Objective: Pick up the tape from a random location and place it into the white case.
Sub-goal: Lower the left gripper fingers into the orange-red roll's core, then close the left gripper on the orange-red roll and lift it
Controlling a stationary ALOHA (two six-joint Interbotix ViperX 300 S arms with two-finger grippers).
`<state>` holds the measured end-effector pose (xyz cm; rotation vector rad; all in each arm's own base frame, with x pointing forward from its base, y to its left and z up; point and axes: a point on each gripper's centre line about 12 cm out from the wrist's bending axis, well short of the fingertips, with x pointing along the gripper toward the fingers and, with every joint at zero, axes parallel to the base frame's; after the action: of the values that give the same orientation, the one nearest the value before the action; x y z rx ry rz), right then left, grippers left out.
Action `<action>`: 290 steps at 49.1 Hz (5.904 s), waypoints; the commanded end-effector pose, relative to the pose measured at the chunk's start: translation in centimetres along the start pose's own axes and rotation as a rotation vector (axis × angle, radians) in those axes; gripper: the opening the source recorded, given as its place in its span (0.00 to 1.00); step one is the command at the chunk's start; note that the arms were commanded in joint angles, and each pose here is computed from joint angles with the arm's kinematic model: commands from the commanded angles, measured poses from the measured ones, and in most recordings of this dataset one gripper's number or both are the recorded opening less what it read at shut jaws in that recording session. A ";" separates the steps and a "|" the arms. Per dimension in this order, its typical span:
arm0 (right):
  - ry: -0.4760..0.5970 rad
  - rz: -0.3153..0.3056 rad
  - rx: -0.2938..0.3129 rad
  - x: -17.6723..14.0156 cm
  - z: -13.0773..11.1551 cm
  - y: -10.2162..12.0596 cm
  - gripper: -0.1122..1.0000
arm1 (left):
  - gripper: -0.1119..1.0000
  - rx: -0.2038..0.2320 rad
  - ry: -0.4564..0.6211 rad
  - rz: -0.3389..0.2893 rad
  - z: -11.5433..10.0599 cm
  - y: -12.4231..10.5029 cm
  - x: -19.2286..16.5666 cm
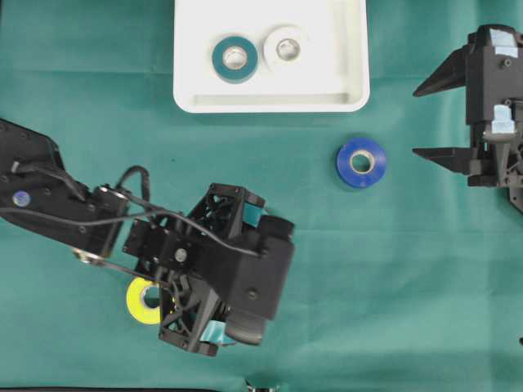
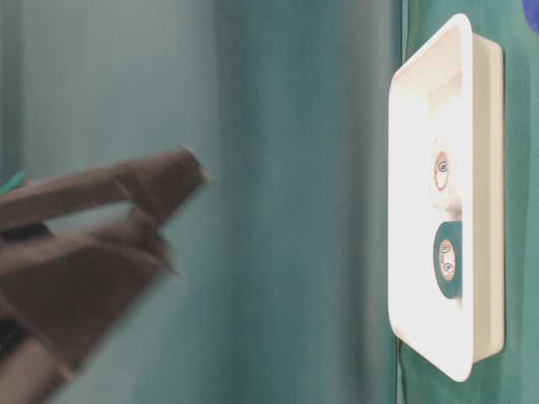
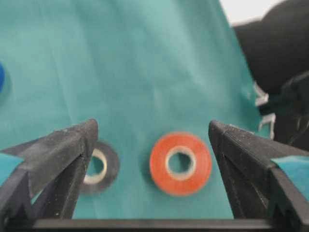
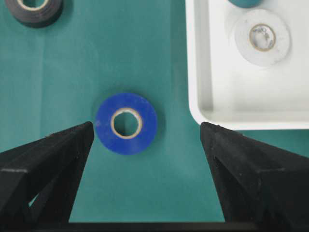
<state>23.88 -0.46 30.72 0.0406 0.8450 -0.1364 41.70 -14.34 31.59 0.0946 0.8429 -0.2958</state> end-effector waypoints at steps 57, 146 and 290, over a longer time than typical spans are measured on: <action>-0.021 0.003 0.005 -0.4 0.5 0.0 0.90 | 0.99 0.021 0.136 -0.008 -0.2 -0.8 1.2; 0.032 -0.015 -0.019 1.0 -0.3 0.0 0.90 | 0.99 0.022 0.244 0.006 -11.0 0.2 16.3; 0.025 -0.017 -0.012 0.8 -0.1 0.0 0.90 | 0.31 0.107 0.145 -0.035 0.1 -2.7 -1.7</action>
<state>24.19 -0.59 29.25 0.0195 0.8956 -0.1479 40.73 -16.50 29.10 0.2174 1.0629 -0.3581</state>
